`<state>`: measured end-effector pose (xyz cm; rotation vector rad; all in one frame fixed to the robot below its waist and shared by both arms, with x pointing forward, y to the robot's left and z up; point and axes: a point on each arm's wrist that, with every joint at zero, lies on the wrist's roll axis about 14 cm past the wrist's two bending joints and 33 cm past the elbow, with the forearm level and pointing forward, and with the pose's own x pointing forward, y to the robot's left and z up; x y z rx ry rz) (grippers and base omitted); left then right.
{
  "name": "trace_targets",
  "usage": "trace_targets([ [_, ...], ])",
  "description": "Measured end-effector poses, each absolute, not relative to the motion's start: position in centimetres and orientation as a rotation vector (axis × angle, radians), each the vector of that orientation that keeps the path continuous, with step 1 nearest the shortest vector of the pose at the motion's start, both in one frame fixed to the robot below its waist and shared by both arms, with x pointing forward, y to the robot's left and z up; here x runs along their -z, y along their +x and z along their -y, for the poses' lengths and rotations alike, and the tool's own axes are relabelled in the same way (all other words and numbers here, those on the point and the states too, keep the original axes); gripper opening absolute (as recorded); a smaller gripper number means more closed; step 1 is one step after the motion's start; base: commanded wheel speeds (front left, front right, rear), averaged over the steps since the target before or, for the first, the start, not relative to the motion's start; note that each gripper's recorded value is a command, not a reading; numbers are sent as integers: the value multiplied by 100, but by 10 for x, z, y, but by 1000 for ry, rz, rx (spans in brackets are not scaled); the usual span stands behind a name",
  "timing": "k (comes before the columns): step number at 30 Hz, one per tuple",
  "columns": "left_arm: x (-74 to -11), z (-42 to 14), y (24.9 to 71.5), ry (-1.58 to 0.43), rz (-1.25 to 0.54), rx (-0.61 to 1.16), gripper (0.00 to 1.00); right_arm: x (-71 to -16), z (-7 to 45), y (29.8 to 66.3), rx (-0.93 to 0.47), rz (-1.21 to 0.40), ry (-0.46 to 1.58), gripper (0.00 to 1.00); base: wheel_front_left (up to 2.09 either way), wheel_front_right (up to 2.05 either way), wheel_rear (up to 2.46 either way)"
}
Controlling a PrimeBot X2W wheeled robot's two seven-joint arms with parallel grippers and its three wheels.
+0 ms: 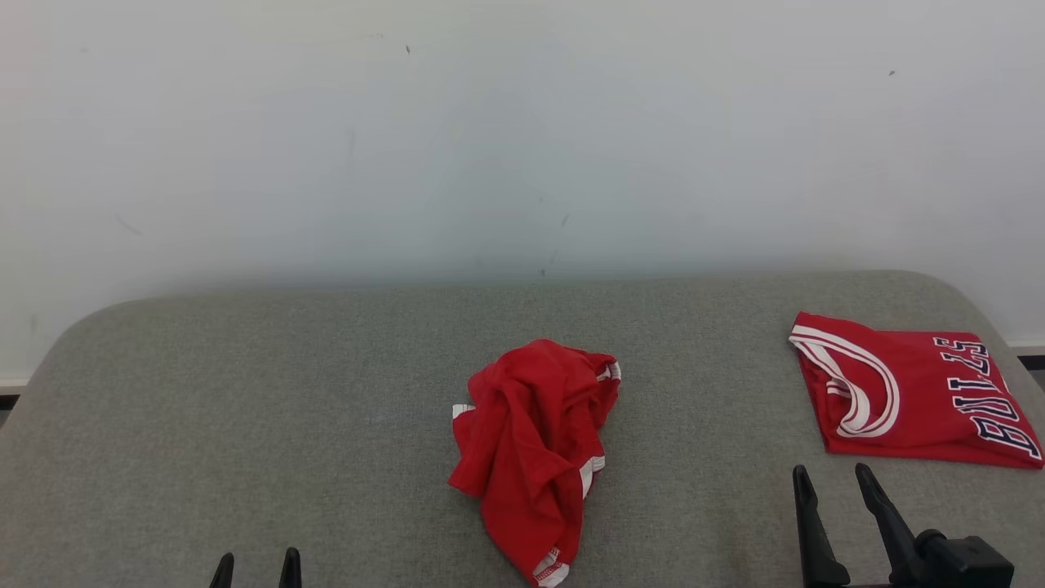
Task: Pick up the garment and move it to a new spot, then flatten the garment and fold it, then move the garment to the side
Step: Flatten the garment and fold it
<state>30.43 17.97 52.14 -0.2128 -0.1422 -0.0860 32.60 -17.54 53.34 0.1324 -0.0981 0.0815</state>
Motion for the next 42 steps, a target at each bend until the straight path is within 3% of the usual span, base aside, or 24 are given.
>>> trace_targets([
  [13, -521, -162, 306, -224, 134, 147, 100, -535, 181, 319, -61, 105, 127, 100, 0, 0, 0],
  [25, -556, -23, 353, -219, 137, 573, 100, -535, 214, 296, 56, 108, 110, 100, 0, 0, 0],
  [32, -531, 26, 394, -107, -17, 570, 100, -531, 252, 270, 196, 103, 104, 100, 0, 0, 0],
  [37, -522, 66, 396, -72, -78, 675, 100, -526, 265, 256, 255, 90, 105, 100, 0, 0, 0],
  [42, -480, 74, 407, 17, -252, 625, 100, -520, 275, 246, 305, 71, 107, 100, 0, 0, 0],
])
